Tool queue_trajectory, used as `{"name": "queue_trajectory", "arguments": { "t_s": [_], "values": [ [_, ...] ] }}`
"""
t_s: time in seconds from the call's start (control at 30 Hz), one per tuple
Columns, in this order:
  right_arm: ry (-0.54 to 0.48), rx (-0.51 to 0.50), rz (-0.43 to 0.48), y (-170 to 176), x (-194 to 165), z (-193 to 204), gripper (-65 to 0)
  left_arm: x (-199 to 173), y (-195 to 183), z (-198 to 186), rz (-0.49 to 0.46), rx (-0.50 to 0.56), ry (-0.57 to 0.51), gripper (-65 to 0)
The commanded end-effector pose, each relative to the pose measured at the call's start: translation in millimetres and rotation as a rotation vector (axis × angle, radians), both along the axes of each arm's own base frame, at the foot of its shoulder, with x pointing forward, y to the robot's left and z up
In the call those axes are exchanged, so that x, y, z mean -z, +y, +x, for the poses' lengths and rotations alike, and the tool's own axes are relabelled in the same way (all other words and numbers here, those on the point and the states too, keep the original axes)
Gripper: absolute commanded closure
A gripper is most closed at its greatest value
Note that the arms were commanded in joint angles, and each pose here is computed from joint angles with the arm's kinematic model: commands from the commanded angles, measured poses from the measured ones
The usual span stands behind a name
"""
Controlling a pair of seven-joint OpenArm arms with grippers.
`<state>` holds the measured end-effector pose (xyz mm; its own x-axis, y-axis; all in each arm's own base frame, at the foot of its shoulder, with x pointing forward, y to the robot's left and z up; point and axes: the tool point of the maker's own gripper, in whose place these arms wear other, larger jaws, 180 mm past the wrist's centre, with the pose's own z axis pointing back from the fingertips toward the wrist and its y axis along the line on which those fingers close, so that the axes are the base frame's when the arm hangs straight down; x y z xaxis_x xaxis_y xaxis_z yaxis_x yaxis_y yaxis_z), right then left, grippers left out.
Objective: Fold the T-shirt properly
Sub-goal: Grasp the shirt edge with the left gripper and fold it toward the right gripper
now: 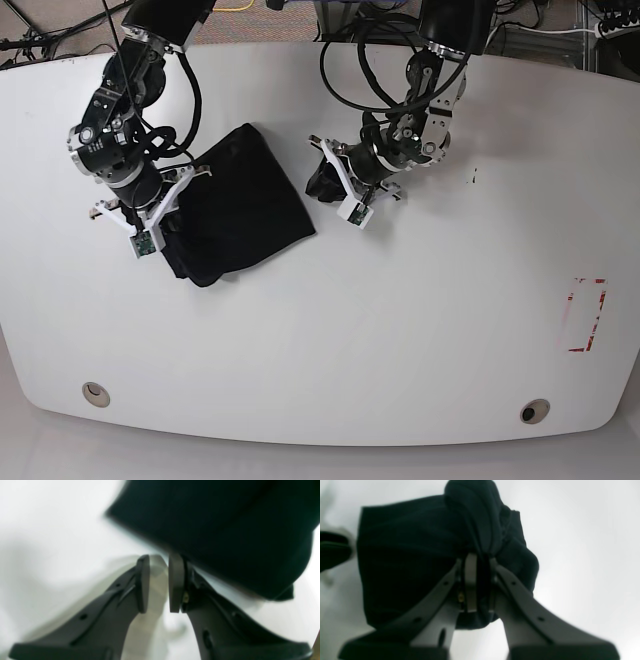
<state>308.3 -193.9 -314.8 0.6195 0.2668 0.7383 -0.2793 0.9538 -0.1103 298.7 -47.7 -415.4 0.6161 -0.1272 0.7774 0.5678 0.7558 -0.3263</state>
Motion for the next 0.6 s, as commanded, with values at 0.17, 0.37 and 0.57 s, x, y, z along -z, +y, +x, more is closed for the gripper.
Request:
{"name": "queue_trajectory", "arguments": {
  "t_s": [0.17, 0.37, 0.57],
  "values": [
    [-0.053, 0.046, 0.006, -13.6, -13.4, 1.1, -21.4, 5.2, -0.6, 2.1, 0.006, 0.002, 0.015, -11.4],
    [-0.067, 0.037, 0.043, -10.7, -15.9, -1.4, -33.5, 2.5, -0.9, 2.8, 0.003, 0.002, 0.007, -11.4],
    [-0.074, 0.099, 0.041, -30.1, -17.6, -5.8, -37.9, 1.2, -1.8, 3.3, -0.001, 0.004, 0.005, -11.4]
  ]
}}
